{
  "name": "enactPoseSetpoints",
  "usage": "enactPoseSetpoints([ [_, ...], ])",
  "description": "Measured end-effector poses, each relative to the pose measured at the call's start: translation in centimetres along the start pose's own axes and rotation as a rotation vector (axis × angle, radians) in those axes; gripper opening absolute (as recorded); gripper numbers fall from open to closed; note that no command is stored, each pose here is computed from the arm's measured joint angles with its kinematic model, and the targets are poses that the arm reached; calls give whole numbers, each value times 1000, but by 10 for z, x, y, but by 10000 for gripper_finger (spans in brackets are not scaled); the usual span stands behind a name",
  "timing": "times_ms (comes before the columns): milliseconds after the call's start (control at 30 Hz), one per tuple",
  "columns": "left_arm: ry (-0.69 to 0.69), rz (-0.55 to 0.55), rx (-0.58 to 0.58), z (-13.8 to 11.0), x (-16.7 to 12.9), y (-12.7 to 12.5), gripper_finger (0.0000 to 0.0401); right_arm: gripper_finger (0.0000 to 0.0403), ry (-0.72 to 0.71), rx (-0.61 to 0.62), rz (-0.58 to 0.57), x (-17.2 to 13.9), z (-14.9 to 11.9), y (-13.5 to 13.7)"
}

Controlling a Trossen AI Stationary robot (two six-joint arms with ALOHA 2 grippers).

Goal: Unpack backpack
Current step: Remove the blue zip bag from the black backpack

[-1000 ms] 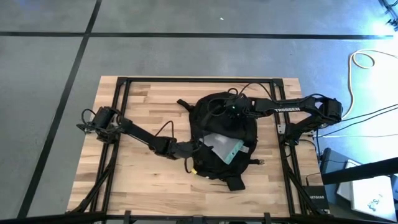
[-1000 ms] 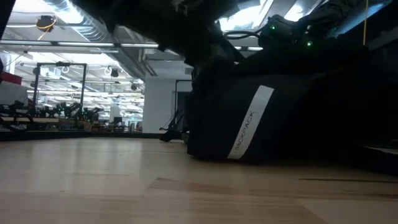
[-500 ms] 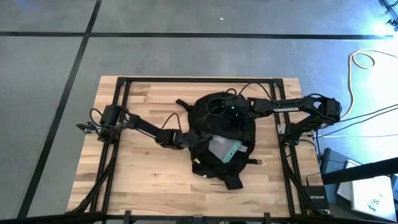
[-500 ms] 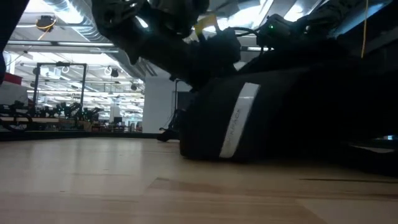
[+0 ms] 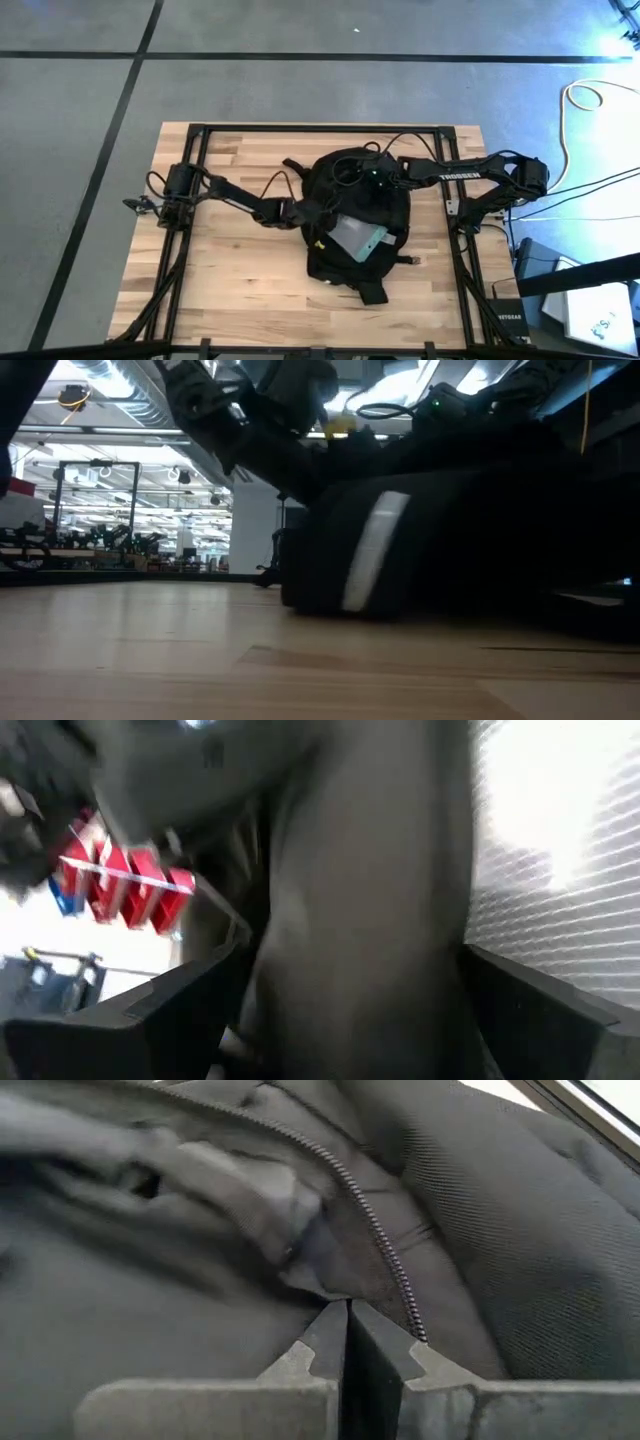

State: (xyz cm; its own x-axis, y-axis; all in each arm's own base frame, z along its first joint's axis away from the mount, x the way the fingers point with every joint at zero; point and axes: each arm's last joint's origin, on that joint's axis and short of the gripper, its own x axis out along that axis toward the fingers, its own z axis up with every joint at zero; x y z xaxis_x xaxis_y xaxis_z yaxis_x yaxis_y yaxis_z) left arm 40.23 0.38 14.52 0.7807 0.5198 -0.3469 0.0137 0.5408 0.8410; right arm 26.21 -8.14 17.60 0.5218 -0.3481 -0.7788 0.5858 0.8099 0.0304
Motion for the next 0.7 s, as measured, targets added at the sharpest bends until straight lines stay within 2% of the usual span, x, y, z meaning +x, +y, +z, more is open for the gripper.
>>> enactPoseSetpoints([
  [200,12,-3,5,-8,6,6,351,0,0,1,-1,0,0,0],
  [333,-7,-20,11,-7,6,5,307,0,0,0,0,0,0,0],
  [433,-17,-25,31,-5,4,3,244,0,-8,-4,10,-1,0,3],
  [667,-36,-16,81,11,-4,-1,39,0,-28,-51,58,-5,1,20],
  [700,-33,-5,79,14,-4,0,21,0,-35,-66,55,-7,2,23],
])
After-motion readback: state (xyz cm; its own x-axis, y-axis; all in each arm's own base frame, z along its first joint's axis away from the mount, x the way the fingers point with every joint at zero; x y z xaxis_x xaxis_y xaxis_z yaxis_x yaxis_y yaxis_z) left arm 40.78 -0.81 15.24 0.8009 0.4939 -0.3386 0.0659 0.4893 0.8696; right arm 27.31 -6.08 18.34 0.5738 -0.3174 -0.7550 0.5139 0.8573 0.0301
